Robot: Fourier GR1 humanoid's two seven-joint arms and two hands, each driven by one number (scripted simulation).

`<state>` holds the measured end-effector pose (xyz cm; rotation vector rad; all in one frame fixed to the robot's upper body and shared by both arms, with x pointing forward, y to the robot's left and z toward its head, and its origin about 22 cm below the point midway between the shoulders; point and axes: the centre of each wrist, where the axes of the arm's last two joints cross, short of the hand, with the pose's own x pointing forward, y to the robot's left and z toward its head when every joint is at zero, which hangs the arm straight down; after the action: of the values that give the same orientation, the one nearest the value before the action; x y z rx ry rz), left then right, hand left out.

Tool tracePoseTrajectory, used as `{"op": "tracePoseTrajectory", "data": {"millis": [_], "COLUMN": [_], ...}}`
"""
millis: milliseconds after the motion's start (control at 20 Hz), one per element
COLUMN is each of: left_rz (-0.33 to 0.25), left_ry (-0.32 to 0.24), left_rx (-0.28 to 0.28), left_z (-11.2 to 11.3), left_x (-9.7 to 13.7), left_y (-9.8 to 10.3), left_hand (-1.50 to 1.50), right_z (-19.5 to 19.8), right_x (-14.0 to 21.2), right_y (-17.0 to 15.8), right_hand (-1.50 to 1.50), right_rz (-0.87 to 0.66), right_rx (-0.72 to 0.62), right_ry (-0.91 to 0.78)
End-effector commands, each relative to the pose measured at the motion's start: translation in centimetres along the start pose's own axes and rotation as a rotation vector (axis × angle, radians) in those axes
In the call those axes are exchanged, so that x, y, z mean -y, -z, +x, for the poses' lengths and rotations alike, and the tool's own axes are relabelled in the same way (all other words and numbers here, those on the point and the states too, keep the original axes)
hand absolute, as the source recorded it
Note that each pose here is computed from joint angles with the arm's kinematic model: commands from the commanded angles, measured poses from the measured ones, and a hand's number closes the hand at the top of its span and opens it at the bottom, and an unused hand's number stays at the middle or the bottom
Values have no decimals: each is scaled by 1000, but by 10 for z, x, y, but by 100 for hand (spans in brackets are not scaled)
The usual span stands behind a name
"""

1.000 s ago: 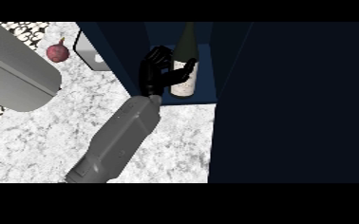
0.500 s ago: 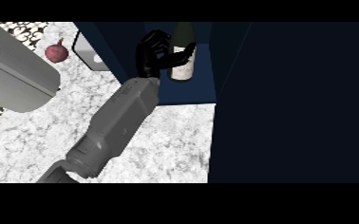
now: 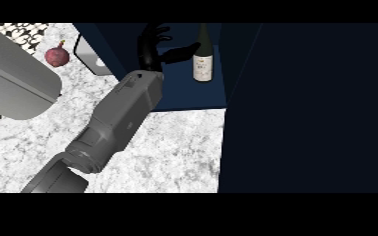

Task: Pick up the wine, place it into the cabinet and close the cabinet

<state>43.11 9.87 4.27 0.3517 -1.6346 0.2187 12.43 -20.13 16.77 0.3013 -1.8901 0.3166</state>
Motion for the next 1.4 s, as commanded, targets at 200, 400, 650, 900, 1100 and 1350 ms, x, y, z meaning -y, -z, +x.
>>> {"op": "tracePoseTrajectory", "data": {"millis": [200, 400, 650, 900, 1100, 1350], "left_rz": [53, 72, 72, -14, -82, -142], "left_ry": [132, 142, 140, 114, 65, -63], "left_rx": [-8, -4, 23, 78, 132, 159], "left_z": [-10, -11, -22, -11, -16, -6], "left_x": [-31, -17, -40, -37, -22, -18], "left_y": [18, 9, 17, 21, 8, 10], "left_hand": [-150, -150, -150, -150, -150, -150], "right_z": [25, 30, 27, 33, 29, 30], "right_x": [-7, -3, -4, -8, -1, -1], "right_y": [-20, -18, -18, -20, -22, -25], "right_hand": [-150, -150, -150, -150, -150, -150], "right_rz": [27, 14, 23, 39, 42, 19], "right_rx": [43, 47, 46, 56, 30, 36], "right_ry": [57, 57, 53, 56, 52, 54]}}
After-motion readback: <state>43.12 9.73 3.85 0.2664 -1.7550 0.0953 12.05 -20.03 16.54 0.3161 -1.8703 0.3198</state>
